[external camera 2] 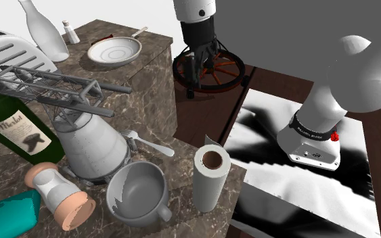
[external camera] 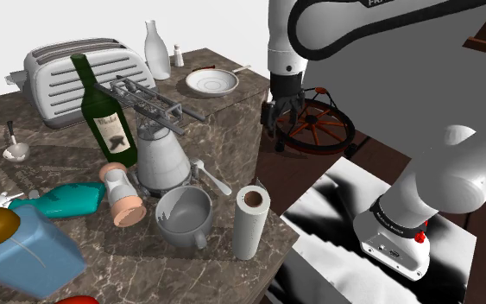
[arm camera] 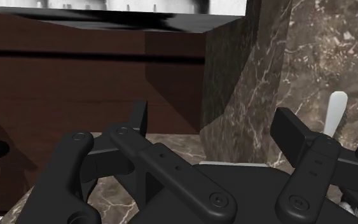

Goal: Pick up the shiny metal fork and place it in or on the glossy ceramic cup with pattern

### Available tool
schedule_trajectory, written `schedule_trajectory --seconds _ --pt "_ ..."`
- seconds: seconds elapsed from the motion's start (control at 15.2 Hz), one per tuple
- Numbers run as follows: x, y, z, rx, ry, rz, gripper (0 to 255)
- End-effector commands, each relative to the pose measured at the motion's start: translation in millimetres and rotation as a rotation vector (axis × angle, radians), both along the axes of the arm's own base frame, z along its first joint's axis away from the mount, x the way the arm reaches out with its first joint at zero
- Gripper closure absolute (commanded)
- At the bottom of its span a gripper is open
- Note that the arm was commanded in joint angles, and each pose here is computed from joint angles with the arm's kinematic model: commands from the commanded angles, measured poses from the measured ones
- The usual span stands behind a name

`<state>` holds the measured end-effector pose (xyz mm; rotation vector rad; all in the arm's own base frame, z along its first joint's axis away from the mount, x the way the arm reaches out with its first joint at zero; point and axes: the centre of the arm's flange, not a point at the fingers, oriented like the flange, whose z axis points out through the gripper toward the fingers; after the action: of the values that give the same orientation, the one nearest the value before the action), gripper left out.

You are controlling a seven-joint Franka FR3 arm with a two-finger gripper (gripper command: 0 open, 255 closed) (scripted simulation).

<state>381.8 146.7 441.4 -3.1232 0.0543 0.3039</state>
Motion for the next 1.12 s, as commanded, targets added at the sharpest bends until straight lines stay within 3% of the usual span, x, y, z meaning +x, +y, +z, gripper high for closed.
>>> schedule_trajectory --seconds 0.0,1.06 --pt "13 21 -10 0.002 -0.006 0.008 0" --pt "92 189 -92 0.012 -0.047 0.071 0"
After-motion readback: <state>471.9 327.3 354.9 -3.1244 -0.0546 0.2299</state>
